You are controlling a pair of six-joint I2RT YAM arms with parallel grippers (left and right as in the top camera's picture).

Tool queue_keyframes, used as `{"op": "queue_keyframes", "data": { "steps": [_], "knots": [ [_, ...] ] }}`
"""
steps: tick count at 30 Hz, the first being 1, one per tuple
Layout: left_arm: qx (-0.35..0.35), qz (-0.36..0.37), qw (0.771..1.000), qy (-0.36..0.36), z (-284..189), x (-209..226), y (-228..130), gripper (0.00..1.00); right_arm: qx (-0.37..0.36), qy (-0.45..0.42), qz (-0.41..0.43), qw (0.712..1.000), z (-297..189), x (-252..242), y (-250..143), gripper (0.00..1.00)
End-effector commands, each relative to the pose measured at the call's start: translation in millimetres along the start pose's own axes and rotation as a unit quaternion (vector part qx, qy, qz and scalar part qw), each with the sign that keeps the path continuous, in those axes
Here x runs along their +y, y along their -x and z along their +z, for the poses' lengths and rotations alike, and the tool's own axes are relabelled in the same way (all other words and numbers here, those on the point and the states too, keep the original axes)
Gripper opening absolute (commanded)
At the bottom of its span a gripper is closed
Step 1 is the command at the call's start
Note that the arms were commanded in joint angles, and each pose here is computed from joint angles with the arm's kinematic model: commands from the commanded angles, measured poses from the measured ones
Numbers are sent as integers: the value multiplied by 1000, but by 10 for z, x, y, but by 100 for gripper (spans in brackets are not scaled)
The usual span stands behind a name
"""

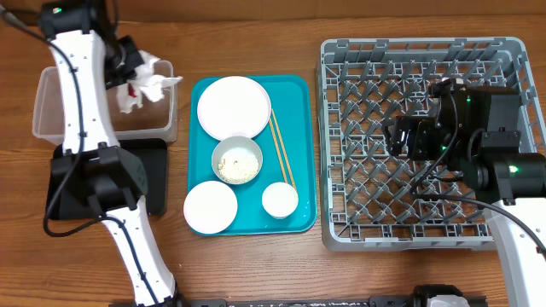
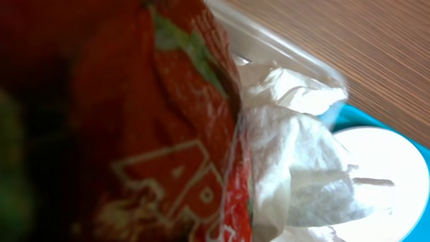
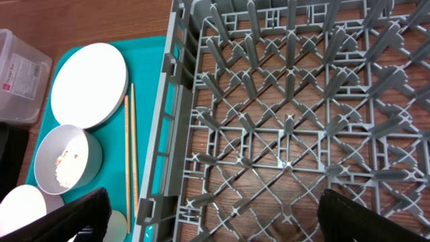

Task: Sort waste into correct bins and load items into the dishwasher
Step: 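Carry the wrapper and tissue with left gripper into the clear bin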

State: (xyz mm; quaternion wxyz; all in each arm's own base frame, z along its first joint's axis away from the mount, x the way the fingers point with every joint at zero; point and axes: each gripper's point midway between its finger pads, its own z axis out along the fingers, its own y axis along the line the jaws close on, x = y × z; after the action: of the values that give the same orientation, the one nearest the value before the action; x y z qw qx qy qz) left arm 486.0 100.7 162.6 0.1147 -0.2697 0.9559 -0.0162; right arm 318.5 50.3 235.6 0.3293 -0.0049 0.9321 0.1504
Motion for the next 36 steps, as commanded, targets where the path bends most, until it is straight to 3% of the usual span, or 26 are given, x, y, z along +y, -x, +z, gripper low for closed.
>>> {"op": "queue_keyframes", "data": {
  "steps": [1, 2, 4, 7, 9, 19, 24, 30, 36],
  "knots": [
    [30, -17, 999, 16, 353, 102, -53, 4, -12, 4, -4, 1000, -54, 29, 74, 100],
    [34, -19, 999, 18, 420, 128, -64, 6, -12, 4, -4, 1000, -54, 29, 74, 100],
    [44, -23, 999, 22, 550, 178, -100, 22, -12, 5, -4, 1000, -54, 29, 74, 100],
    [59, -22, 998, 27, 631, 229, -165, 64, -11, 4, -4, 1000, -54, 29, 73, 100],
    [59, -9, 998, 27, 612, 242, -163, 98, -12, 5, -4, 1000, -54, 29, 75, 100],
    [44, 12, 999, 18, -235, 309, -229, 100, -12, 5, -5, 1000, -54, 30, 77, 100],
    [8, 66, 996, -66, -761, -93, -349, 95, -11, 5, -4, 1000, -54, 30, 72, 100],
    [3, 158, 984, -83, -1200, -553, -936, 98, -4, 14, -3, 1000, -54, 59, 40, 100],
    [81, 245, 965, -50, -1024, -787, -1789, 96, -4, 13, -3, 1000, -54, 57, 37, 100]
  ]
}}
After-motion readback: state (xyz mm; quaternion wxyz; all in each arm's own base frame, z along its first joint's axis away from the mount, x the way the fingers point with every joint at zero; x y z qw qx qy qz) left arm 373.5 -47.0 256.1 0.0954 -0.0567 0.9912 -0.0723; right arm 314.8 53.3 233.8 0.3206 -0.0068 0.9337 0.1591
